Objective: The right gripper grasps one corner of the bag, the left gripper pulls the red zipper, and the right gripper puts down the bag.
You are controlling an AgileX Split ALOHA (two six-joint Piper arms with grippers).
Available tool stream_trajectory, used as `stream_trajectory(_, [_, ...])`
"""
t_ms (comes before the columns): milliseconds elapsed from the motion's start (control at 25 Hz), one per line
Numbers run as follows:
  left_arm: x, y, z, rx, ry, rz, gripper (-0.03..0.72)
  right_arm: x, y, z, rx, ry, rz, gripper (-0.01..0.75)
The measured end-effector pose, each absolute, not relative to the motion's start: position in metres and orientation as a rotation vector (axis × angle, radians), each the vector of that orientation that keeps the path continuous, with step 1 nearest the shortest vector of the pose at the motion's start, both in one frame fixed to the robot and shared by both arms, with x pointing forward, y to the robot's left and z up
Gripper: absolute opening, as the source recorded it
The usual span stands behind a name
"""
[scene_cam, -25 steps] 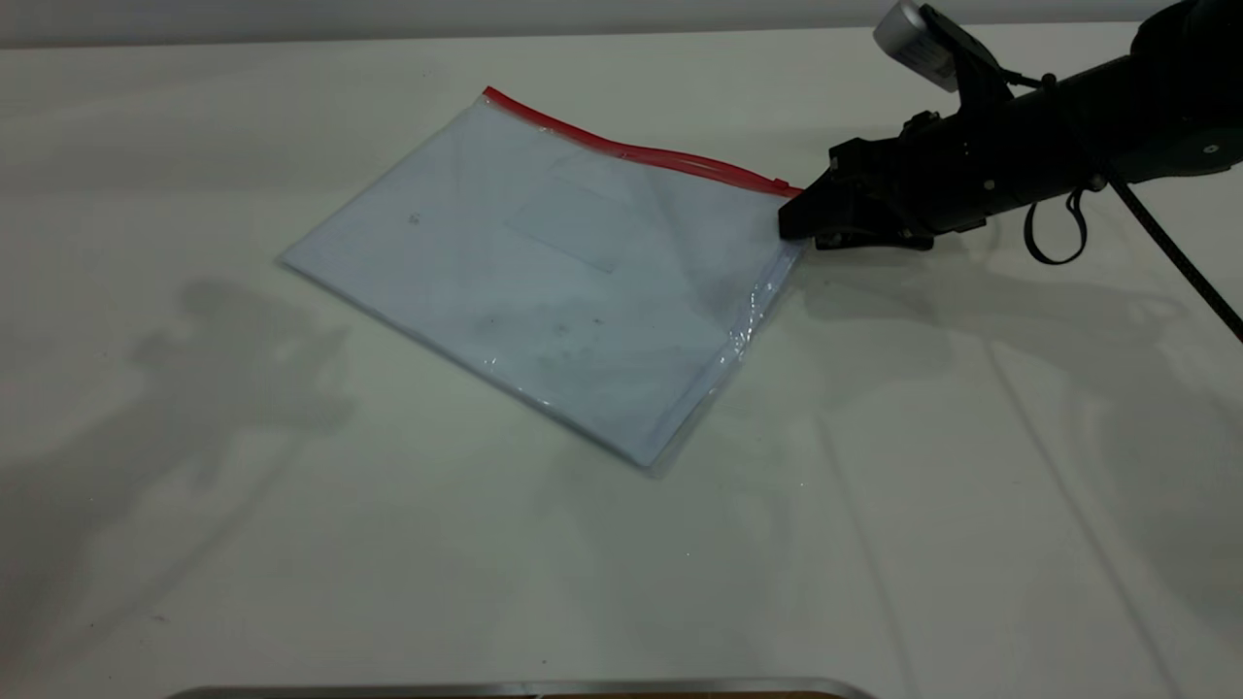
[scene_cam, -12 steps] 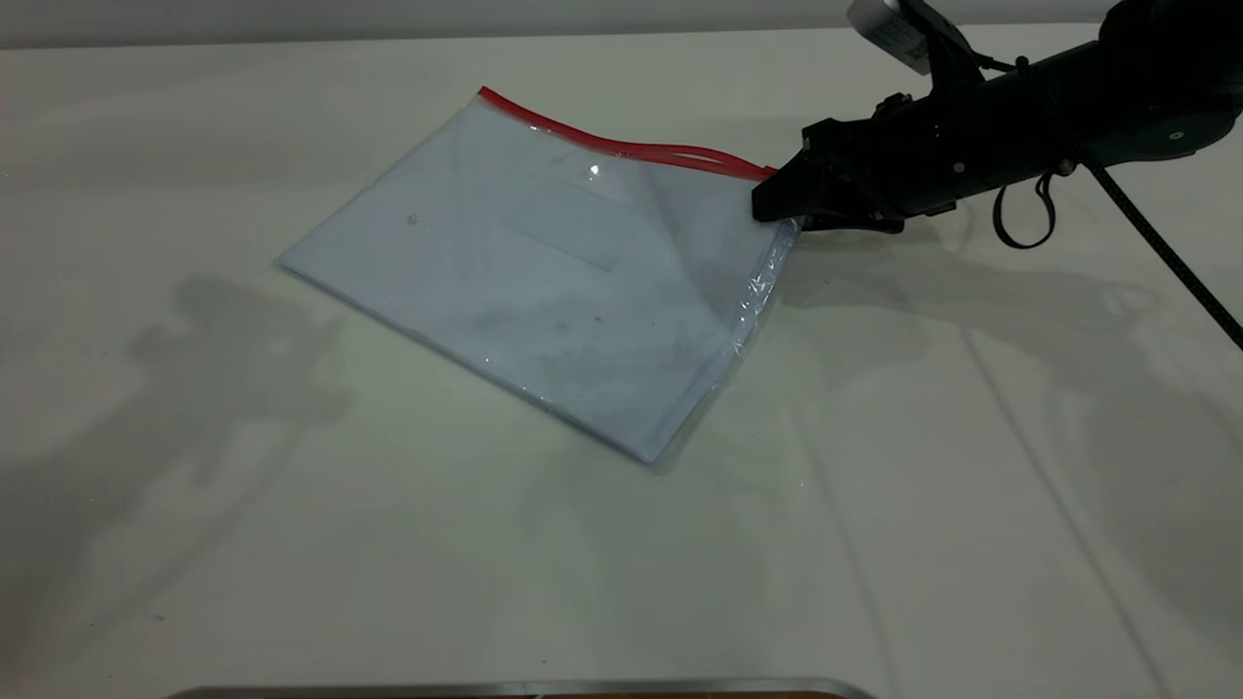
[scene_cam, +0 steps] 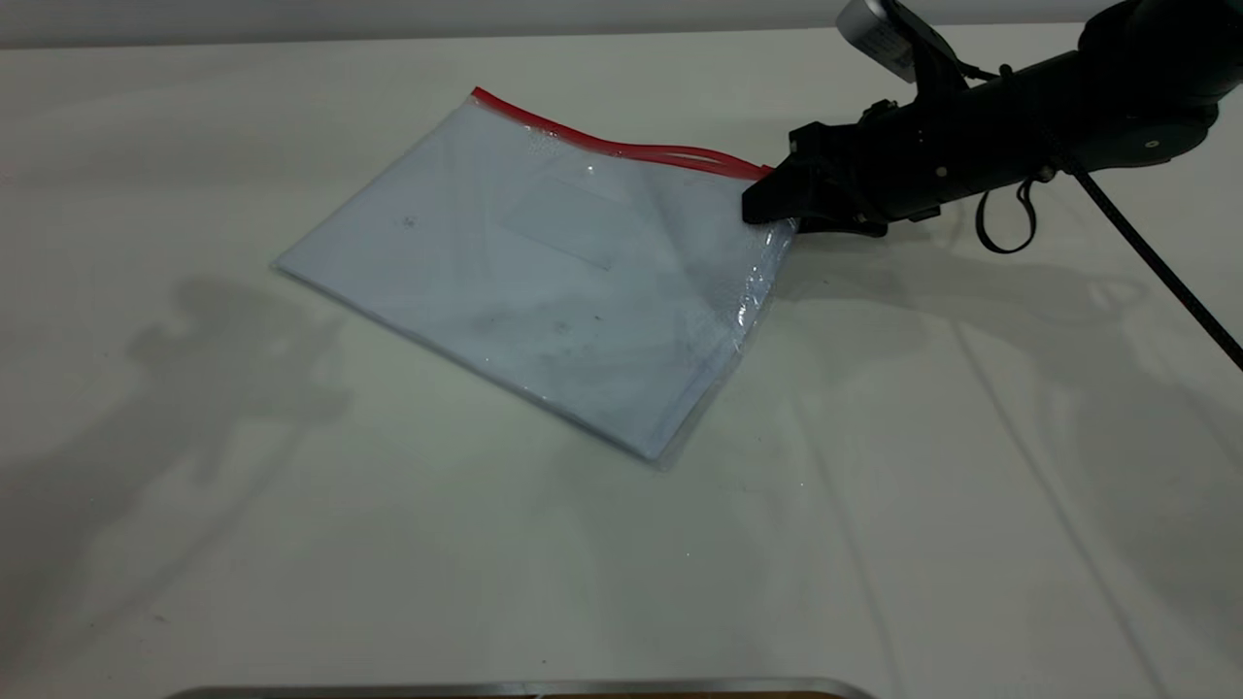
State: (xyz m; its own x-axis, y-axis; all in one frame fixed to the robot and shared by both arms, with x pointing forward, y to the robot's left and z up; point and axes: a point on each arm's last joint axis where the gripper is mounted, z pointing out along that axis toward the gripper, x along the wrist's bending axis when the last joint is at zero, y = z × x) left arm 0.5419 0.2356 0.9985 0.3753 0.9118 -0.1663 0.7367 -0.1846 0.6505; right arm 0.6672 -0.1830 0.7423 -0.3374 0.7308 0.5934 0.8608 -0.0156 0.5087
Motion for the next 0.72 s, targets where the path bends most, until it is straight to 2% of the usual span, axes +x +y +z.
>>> stream_trajectory(80, [0.542, 0.236, 0.998, 1.979, 1.418, 0.341, 0.387, 0.668, -0.183, 0.743, -1.705, -2.089, -1.285, 0.238])
stream_trajectory(200, [0.542, 0.236, 0.998, 1.98, 1.42, 0.339, 0.387, 0.667, -0.181, 0.745, -1.674, -2.071, -1.308, 0.052])
stream_trajectory(360, [0.55, 0.235, 0.986, 1.992, 1.446, 0.324, 0.387, 0.659, -0.172, 0.751, -1.481, -2.058, -1.347, 0.036])
stream_trajectory(480, [0.564, 0.233, 0.975, 2.009, 1.459, 0.288, 0.387, 0.643, -0.164, 0.759, -1.222, -2.138, -1.227, 0.035])
stream_trajectory(640, [0.587, 0.227, 0.962, 2.075, 1.41, 0.224, 0.387, 0.635, -0.181, 0.769, -1.115, -2.324, -0.943, 0.035])
stream_trajectory(720, [0.599, 0.222, 0.95, 2.111, 1.383, 0.183, 0.387, 0.645, -0.194, 0.78, -1.197, -2.396, -0.917, 0.035])
